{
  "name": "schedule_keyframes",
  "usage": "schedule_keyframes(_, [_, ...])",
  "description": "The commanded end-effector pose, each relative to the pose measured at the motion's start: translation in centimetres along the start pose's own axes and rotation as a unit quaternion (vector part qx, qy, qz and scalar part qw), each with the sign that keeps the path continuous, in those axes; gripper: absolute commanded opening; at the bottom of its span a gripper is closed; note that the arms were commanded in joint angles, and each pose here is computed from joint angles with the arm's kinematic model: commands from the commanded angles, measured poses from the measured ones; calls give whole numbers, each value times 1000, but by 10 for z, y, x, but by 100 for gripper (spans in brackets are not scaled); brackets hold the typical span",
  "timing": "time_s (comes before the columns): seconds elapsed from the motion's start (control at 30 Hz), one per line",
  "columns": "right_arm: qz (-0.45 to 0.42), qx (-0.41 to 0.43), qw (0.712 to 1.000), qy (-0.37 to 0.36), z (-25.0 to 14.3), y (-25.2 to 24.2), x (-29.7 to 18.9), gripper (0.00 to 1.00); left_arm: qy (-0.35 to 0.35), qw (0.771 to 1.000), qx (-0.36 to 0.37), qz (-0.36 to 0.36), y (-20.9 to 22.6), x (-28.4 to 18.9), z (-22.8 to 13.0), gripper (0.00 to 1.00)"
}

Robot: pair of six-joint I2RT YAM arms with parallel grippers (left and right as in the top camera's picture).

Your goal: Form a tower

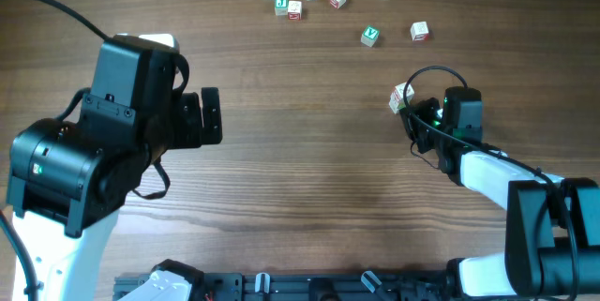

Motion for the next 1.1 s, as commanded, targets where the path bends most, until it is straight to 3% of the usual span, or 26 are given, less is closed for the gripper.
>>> schedule_keyframes(0.0, [-1,2,1000,12,-3,-2,3,4,-3,1000,-7,8,2,-1,0,100])
schedule_keyframes(0.5, [9,-12,999,31,-11,3,4,4,-3,1000,-7,8,2,-1,0,100])
schedule_keyframes(0.6, [22,-72,993,96,-21,2,3,4,-3,1000,-7,8,2,-1,0,100])
schedule_keyframes(0.7, [1,-80,990,116,-26,-2,-7,4,-3,1000,-7,8,2,-1,0,100])
schedule_keyframes(0.9, [-36,-226,973,29,-27,16,-74,5,-3,1000,-7,8,2,-1,0,100])
schedule_keyframes(0.97, [-28,-309,950,-28,-24,54,-119,24,-3,1000,-8,8,2,-1,0,100])
schedule_keyframes(1.0, [-47,-348,934,-60,-20,76,-143,39,-3,1000,-8,8,2,-1,0,100])
schedule_keyframes(1.07, [-72,-386,916,-78,-16,105,-168,58,-3,1000,-7,8,2,-1,0,100])
Point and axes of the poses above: each gripper's point midway between its finger pads, its own x axis out along the fingers, its own y axis along the line the jaws close on, z = x × y, the point moved 10 cm from there along -x, back along the fingers, and after that the axes turned 7 degrees about x, right-handed, at the moved point
